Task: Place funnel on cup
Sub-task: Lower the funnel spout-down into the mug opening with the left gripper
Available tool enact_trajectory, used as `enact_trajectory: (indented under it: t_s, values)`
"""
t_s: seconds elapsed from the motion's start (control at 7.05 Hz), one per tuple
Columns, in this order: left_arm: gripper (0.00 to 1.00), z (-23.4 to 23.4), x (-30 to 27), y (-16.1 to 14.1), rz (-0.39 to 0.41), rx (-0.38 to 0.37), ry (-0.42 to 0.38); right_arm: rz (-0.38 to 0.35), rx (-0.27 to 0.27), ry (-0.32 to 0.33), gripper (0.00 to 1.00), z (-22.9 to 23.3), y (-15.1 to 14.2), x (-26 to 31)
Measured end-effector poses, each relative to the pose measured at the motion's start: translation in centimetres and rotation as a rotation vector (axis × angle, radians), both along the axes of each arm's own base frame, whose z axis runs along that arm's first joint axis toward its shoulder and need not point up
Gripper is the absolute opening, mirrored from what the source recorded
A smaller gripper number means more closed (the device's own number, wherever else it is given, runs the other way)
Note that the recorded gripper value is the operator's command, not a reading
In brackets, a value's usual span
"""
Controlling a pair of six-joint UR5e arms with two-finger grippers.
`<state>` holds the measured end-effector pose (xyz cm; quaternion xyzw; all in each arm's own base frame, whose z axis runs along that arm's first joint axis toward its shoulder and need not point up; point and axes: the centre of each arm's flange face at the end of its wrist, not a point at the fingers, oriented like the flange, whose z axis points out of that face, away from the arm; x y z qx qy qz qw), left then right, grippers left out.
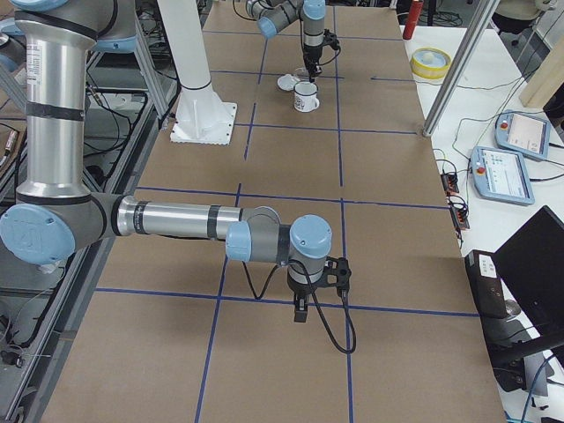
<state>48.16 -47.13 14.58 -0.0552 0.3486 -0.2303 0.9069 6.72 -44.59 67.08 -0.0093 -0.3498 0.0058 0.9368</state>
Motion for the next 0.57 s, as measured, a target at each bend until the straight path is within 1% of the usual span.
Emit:
enact_trajectory:
  t_s: [0.28, 0.57]
  values:
    - [0.00, 0.34, 0.57, -0.44, -0.012, 0.004, -0.022, 0.000, 0.000, 0.000, 1.00, 0.00, 0.00, 0.00]
    - [0.00, 0.74, 1.39, -0.68, -0.014, -0.007, -0.037, 0.000, 0.000, 0.000, 1.00, 0.00, 0.00, 0.00]
